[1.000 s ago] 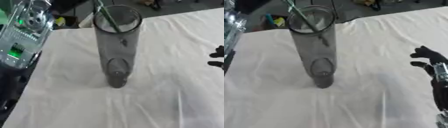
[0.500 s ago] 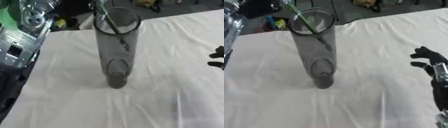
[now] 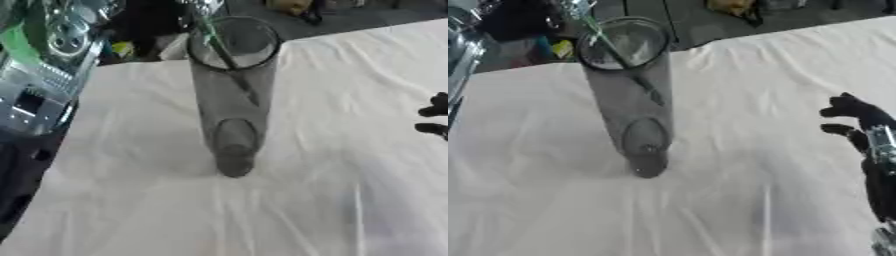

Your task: Arrange flowers into the vase.

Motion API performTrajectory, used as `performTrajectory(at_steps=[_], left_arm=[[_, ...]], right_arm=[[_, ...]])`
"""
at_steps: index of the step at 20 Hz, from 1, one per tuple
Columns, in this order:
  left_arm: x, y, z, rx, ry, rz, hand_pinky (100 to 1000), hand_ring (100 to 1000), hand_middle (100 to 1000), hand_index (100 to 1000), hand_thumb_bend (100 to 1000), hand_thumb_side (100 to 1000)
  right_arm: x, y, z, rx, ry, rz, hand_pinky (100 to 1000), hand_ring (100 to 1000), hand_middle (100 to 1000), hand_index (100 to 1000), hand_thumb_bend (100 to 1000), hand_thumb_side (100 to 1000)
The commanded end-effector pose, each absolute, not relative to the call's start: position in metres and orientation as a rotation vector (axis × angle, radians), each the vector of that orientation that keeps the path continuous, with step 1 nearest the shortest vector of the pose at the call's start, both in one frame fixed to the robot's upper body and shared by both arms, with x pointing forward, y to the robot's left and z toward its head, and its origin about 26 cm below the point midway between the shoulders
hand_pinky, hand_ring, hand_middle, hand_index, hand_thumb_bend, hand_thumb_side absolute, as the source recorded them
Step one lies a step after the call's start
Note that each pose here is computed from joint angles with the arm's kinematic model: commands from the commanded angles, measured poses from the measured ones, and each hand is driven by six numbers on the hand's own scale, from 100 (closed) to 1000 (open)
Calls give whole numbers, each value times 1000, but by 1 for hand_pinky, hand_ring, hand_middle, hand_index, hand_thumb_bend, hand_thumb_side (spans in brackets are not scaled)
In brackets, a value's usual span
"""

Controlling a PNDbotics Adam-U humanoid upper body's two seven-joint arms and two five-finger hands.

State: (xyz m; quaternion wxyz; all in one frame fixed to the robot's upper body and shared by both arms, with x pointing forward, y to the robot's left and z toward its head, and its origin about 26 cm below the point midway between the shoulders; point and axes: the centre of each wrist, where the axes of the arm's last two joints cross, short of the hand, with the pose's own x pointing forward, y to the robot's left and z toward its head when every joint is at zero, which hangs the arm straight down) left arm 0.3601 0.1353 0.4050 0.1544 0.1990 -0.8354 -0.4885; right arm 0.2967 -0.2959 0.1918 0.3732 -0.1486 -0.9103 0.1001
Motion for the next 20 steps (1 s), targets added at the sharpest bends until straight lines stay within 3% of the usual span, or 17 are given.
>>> performTrajectory(at_steps=[1,7,16,20], left_arm=[[351,139,420,636,-2424,-1426,580,748,710,785,100,846],[351,139,421,673,-2355,-1534,724,828,787,879,100,926],[356,142,421,678,-2229,-1668,777,870,842,994,100,985],[358,143,420,671,-2200,-1692,797,885,863,1000,100,1000]], right_arm=[[293,-298,198,-393,-2349,265,734,1000,653,793,100,1000],[293,-298,197,-393,-2343,268,734,1000,651,793,100,1000],[293,-298,196,-391,-2333,273,734,1000,650,793,100,1000],[292,-298,195,-389,-2330,274,734,1000,649,793,100,1000]])
